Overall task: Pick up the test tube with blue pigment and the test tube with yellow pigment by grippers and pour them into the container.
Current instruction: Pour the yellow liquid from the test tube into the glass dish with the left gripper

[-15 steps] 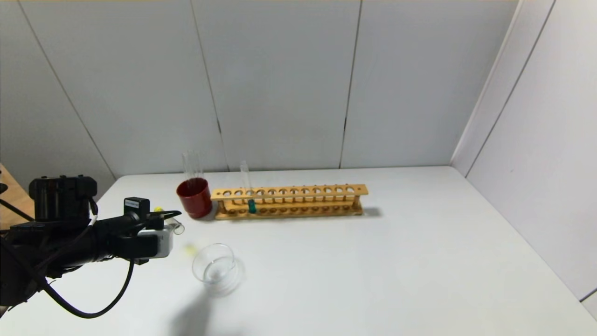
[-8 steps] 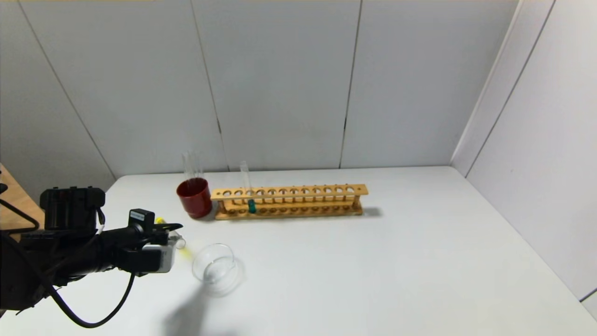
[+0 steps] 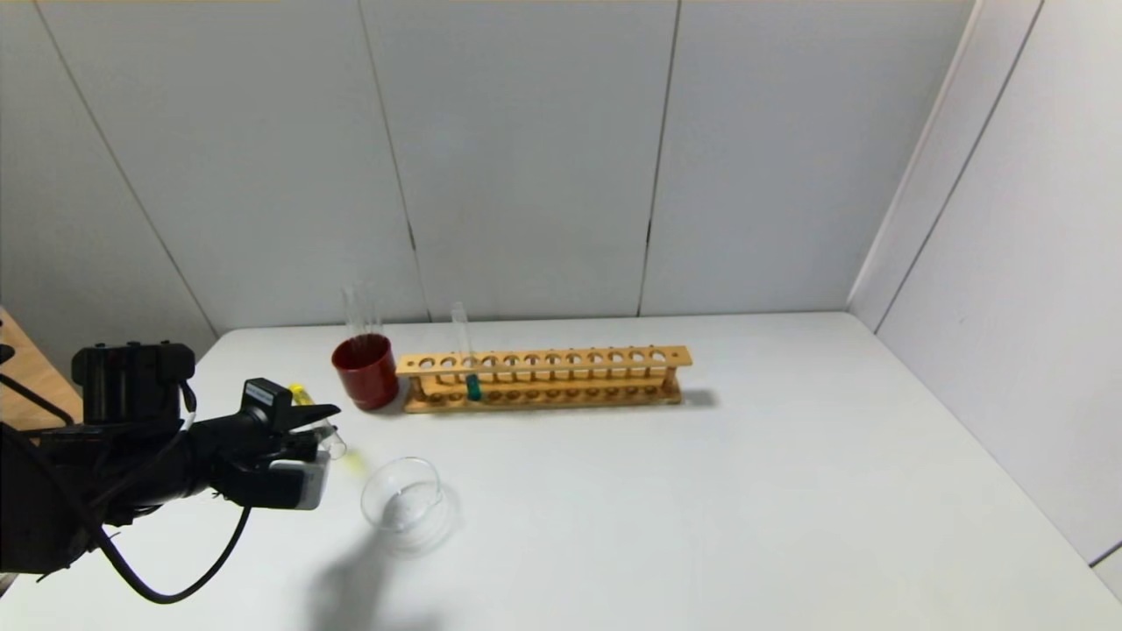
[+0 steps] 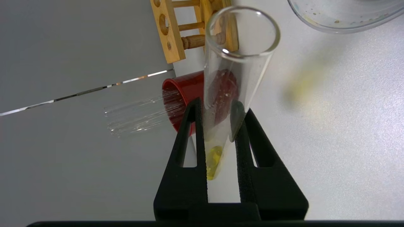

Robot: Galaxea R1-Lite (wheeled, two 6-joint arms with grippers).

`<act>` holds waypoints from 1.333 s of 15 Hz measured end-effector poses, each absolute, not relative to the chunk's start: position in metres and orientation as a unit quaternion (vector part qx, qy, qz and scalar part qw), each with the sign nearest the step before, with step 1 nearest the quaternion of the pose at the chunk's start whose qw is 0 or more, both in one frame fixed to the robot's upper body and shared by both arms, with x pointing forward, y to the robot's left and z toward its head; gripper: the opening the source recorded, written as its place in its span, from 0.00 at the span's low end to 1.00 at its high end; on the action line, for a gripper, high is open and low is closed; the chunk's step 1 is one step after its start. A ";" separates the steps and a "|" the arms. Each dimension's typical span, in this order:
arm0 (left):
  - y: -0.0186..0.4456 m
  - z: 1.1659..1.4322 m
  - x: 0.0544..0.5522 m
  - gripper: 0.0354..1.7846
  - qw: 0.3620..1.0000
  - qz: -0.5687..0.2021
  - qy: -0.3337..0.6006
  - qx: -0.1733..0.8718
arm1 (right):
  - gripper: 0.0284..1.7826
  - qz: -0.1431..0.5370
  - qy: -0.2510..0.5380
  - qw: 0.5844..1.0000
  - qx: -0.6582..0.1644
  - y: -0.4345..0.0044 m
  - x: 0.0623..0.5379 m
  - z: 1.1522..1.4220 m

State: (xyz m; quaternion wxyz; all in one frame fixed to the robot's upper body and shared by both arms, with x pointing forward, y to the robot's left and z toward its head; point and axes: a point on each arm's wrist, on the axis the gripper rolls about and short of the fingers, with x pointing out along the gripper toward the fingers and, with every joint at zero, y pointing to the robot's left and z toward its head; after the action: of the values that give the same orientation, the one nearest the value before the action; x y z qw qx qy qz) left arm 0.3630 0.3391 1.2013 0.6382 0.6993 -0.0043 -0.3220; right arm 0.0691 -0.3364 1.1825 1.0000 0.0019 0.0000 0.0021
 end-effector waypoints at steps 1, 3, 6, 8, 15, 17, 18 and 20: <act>0.339 1.201 0.364 0.16 0.634 -0.322 -0.006 0.703 | 0.98 0.002 0.000 1.000 0.002 -0.336 0.069 1.182; 0.338 1.202 0.367 0.16 0.628 -0.318 -0.007 0.711 | 0.98 0.002 0.000 1.000 0.002 -0.336 0.069 1.182; 0.330 1.203 0.375 0.16 0.621 -0.314 -0.008 0.718 | 0.98 0.002 0.000 1.000 0.002 -0.336 0.069 1.182; 0.325 1.202 0.379 0.16 0.617 -0.315 -0.008 0.722 | 0.98 0.002 0.000 1.000 0.002 -0.336 0.069 1.182; 0.318 1.194 0.388 0.16 0.596 -0.316 0.003 0.738 | 0.98 0.002 0.000 1.000 0.002 -0.336 0.069 1.182; 0.318 1.192 0.389 0.16 0.590 -0.318 0.002 0.742 | 0.98 0.002 0.000 1.000 0.002 -0.336 0.069 1.182; 0.318 1.191 0.389 0.16 0.584 -0.319 0.000 0.746 | 0.98 0.002 0.000 1.000 0.002 -0.336 0.069 1.182; 0.318 1.191 0.390 0.16 0.574 -0.317 -0.006 0.755 | 0.98 0.002 0.000 1.000 0.002 -0.336 0.069 1.182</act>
State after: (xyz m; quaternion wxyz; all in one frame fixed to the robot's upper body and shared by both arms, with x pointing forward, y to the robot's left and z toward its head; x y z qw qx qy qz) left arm 0.3901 0.3179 1.1913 0.5737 0.7551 -0.0056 -0.3173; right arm 0.0691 -0.3364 1.1825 1.0000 0.0019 0.0000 0.0019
